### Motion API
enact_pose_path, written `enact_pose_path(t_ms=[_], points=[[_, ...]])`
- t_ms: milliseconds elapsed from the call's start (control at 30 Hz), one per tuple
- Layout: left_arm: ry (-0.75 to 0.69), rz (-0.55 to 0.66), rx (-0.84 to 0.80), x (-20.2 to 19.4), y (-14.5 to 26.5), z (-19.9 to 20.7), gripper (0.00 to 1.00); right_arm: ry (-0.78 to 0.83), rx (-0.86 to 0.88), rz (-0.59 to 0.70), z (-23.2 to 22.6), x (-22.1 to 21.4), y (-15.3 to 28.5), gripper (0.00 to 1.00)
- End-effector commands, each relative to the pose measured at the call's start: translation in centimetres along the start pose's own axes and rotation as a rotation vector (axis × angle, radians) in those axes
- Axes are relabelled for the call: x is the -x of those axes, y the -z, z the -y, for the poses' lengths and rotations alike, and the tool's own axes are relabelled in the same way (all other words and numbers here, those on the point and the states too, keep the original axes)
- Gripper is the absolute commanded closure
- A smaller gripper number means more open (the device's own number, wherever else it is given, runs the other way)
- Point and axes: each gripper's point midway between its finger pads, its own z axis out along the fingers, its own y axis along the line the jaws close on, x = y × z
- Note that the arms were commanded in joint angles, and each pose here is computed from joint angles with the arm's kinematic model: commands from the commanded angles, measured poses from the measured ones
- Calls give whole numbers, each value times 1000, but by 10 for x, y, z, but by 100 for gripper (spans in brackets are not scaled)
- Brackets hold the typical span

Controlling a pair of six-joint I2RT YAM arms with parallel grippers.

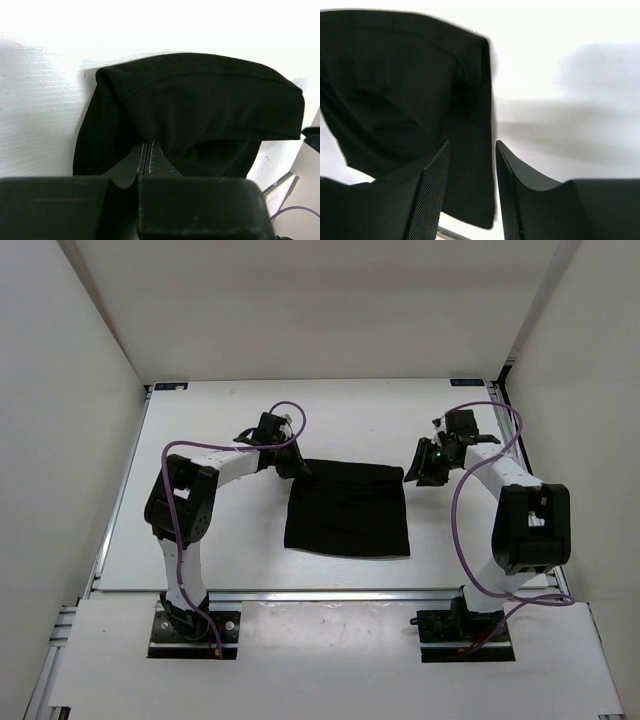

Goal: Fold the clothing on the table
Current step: Fold the skirt

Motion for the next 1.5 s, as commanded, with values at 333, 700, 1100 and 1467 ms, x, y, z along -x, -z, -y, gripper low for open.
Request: enact_pose_path(t_ms=[333,700,1100,1467], points=[[-33,38,-34,11,28,11,100,-123,243,34,-49,40,-22,55],[-18,32,-64,11,29,13,100,-129,179,-93,-61,9,-26,96],[-16,190,-380,121,122,109,100,27,191,310,-102,152,101,100],[82,233,-442,131,159,78,100,-13,172,365,-68,143,126,100]])
